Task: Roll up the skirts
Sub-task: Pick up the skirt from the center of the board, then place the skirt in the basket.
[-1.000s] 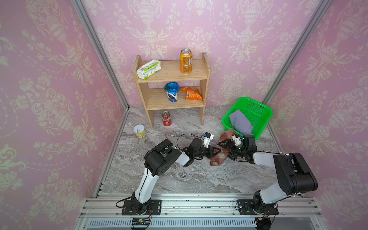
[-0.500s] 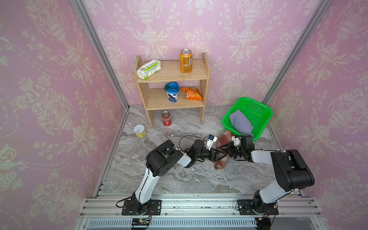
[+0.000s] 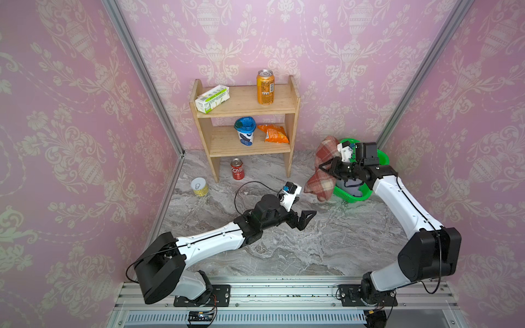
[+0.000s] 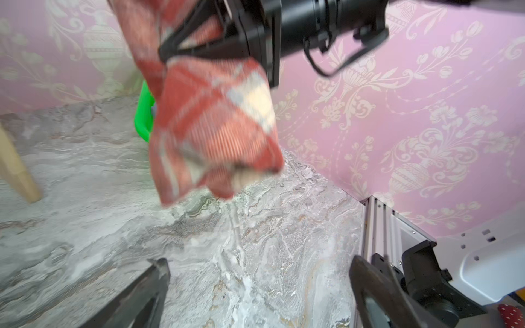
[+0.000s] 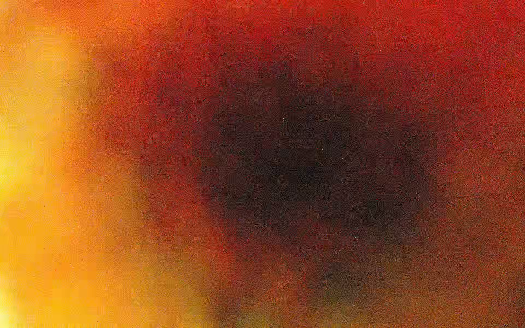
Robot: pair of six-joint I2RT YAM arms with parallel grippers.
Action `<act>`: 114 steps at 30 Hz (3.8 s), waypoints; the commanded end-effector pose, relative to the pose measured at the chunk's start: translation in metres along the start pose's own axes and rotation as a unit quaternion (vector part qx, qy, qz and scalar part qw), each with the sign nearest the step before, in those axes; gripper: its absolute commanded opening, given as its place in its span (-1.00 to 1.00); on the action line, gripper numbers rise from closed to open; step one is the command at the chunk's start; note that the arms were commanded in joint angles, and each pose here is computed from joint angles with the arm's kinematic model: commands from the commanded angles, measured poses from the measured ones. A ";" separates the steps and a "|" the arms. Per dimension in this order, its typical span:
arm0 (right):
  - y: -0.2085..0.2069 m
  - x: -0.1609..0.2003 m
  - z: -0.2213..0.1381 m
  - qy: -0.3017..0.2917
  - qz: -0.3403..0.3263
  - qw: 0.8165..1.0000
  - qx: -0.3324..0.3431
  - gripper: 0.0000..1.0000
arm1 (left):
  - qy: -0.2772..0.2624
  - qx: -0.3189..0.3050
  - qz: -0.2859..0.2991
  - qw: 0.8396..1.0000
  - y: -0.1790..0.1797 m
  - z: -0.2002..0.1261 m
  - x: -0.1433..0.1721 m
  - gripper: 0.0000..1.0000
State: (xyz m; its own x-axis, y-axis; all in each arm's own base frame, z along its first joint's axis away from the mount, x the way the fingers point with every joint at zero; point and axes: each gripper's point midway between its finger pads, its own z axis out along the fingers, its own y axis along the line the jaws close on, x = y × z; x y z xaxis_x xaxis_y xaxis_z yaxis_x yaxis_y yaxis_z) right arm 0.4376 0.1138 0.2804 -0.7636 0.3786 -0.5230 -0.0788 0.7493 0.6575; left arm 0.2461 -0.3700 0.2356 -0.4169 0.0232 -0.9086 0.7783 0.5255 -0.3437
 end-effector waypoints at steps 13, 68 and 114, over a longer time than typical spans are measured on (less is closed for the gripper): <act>-0.085 -0.147 -0.010 -0.010 -0.313 0.881 0.354 -1.00 | 0.055 -0.103 0.020 0.993 0.020 -0.076 0.067 0.98; -0.357 -0.121 0.097 0.104 -0.356 0.829 0.418 1.00 | 0.187 -0.158 0.005 0.970 0.051 -0.022 0.138 0.98; -0.141 -0.130 -0.017 -0.167 -0.275 0.878 0.356 1.00 | 0.021 -0.341 0.072 0.937 0.130 -0.126 0.030 0.99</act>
State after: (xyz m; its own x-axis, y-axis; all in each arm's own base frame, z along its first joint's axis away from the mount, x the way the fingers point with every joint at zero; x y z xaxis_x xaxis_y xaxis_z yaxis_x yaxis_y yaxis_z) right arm 0.5484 -0.0784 0.2210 -0.6105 -0.1480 -0.7781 0.1078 0.9577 -0.2667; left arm 0.2603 -0.2207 0.1678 -0.4250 0.1702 -0.8890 0.4302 0.9021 -0.0330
